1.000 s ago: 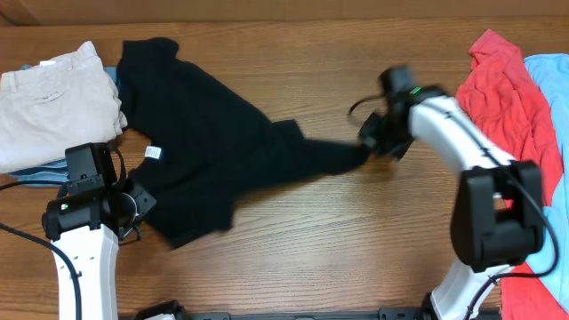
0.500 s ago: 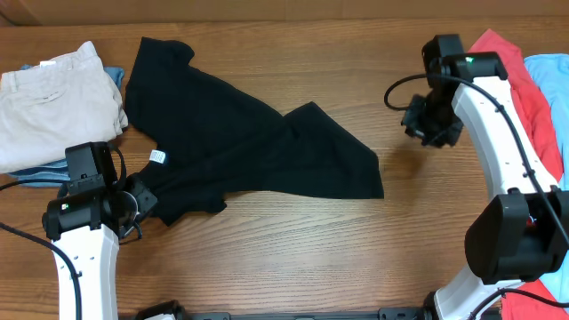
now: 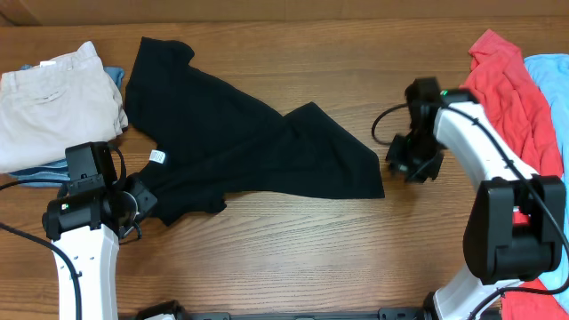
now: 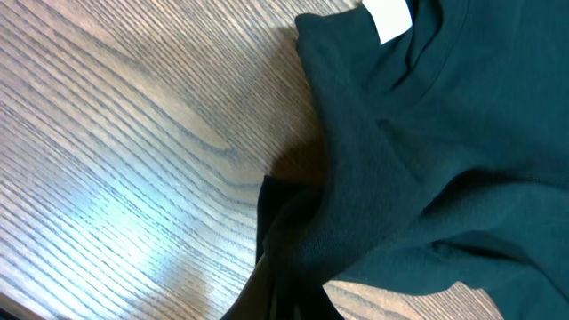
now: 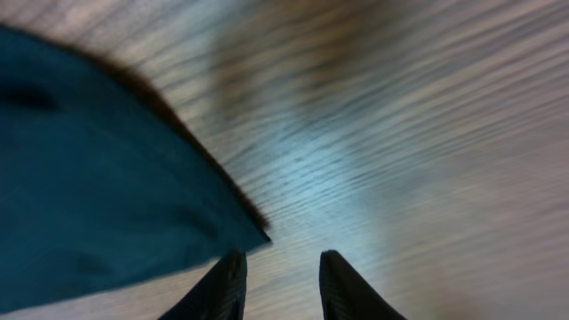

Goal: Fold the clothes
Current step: 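Grasp the shirt's right corner with the right gripper, then lift the shirt with both grippers and stretch it apart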

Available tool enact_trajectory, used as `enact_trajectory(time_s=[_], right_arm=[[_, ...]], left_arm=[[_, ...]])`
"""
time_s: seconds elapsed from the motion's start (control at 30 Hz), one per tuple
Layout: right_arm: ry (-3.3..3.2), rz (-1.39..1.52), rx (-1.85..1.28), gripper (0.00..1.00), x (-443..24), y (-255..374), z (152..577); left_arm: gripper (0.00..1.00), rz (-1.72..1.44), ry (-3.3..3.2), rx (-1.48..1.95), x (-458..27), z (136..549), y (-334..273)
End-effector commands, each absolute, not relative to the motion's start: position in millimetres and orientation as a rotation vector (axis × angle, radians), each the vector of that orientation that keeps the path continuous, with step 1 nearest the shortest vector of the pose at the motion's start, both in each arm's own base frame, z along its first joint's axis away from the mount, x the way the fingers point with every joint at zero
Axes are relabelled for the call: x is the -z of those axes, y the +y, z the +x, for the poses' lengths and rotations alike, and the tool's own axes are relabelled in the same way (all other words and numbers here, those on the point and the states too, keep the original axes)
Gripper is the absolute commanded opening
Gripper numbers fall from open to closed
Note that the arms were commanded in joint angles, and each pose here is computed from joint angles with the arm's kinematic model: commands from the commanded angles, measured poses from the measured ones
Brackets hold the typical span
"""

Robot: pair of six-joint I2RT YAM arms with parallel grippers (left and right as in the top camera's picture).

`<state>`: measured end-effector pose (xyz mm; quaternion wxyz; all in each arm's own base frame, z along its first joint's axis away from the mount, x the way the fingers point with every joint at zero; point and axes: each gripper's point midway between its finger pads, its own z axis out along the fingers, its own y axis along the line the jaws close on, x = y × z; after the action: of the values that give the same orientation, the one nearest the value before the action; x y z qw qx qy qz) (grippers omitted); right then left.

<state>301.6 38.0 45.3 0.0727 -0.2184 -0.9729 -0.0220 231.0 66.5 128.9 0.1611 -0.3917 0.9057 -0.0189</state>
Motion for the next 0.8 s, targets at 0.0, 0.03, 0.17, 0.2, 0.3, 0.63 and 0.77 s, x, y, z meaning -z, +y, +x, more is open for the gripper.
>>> enact_trajectory(time_s=[0.0, 0.03, 0.17, 0.2, 0.3, 0.63, 0.77], right_arm=[[-2.854, -0.621, 0.191, 0.31, -21, 60, 279], [-2.848, -0.615, 0.207, 0.31, -16, 63, 275], [-2.841, -0.601, 0.211, 0.32, -6, 66, 267], [-2.840, -0.601, 0.211, 0.32, -4, 66, 266], [-2.846, -0.601, 0.215, 0.35, 0, 66, 266], [-2.881, -0.600, 0.405, 0.36, -1, 85, 285], [-2.890, -0.600, 0.407, 0.36, -1, 85, 287]], left_arm=[[0.04, -1.091, 2.572, 0.022, -135, 234, 72], [0.04, -1.091, 2.572, 0.022, -135, 234, 72], [0.04, -1.090, 2.570, 0.022, -135, 234, 73], [0.04, -1.090, 2.570, 0.022, -135, 234, 73], [0.04, -1.090, 2.570, 0.022, -135, 234, 73], [0.04, -1.087, 2.562, 0.024, -136, 236, 73], [0.04, -1.086, 2.561, 0.024, -136, 237, 73]])
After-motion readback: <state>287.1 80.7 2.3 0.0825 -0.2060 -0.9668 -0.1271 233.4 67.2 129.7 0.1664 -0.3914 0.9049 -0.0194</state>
